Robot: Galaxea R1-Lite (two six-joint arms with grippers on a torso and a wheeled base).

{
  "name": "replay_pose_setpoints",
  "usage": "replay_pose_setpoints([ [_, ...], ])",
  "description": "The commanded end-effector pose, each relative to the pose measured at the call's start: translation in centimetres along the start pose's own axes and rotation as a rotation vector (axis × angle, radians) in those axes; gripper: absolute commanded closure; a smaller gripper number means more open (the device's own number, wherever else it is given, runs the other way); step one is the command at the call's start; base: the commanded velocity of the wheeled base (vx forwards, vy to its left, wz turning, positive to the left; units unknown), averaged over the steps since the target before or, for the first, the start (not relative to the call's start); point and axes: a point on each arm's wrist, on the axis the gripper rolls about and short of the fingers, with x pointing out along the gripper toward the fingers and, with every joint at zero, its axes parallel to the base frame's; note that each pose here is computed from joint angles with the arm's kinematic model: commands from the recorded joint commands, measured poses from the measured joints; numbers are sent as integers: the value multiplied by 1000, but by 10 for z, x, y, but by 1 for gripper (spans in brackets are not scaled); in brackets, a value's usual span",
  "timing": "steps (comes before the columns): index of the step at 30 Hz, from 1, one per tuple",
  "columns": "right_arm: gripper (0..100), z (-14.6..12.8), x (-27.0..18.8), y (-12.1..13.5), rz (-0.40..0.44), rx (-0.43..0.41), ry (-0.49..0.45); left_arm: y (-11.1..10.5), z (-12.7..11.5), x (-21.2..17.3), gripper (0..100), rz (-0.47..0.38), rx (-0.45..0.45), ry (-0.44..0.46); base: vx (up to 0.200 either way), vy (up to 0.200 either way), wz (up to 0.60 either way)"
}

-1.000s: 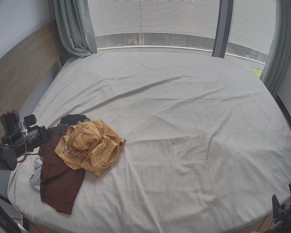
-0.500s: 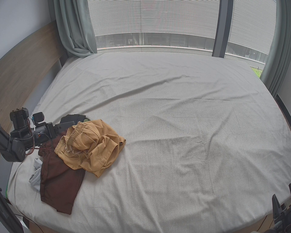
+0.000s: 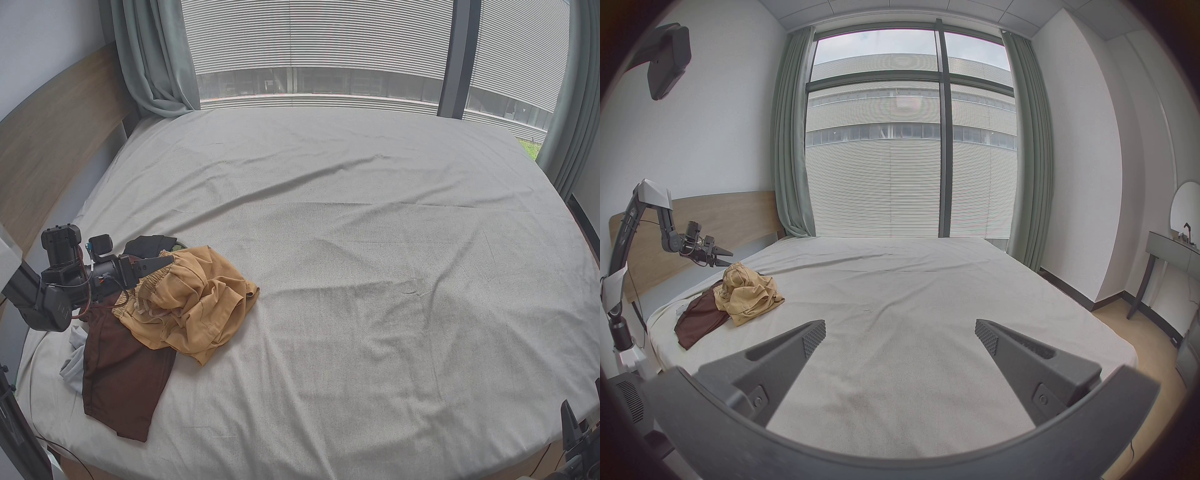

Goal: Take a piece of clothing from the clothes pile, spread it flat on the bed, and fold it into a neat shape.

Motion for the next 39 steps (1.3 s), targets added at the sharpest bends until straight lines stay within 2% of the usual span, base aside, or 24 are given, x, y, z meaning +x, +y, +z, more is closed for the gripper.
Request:
replay_pose_setpoints([
  [1, 0, -4, 0, 0, 1, 0, -2, -1, -6, 6, 0, -11, -8, 19, 0, 0, 0],
  [13, 0, -4, 0, 0, 1, 0, -2, -3, -22, 3, 0, -8, -36, 58, 0, 0, 0],
  [17, 0, -4, 0, 0, 1, 0, -2, -3, -25, 2, 0, -34, -47, 71, 0, 0, 0],
  [39, 0, -4, 0, 0, 1, 1, -2, 7, -26, 29, 0, -67, -16, 54, 0, 0, 0],
])
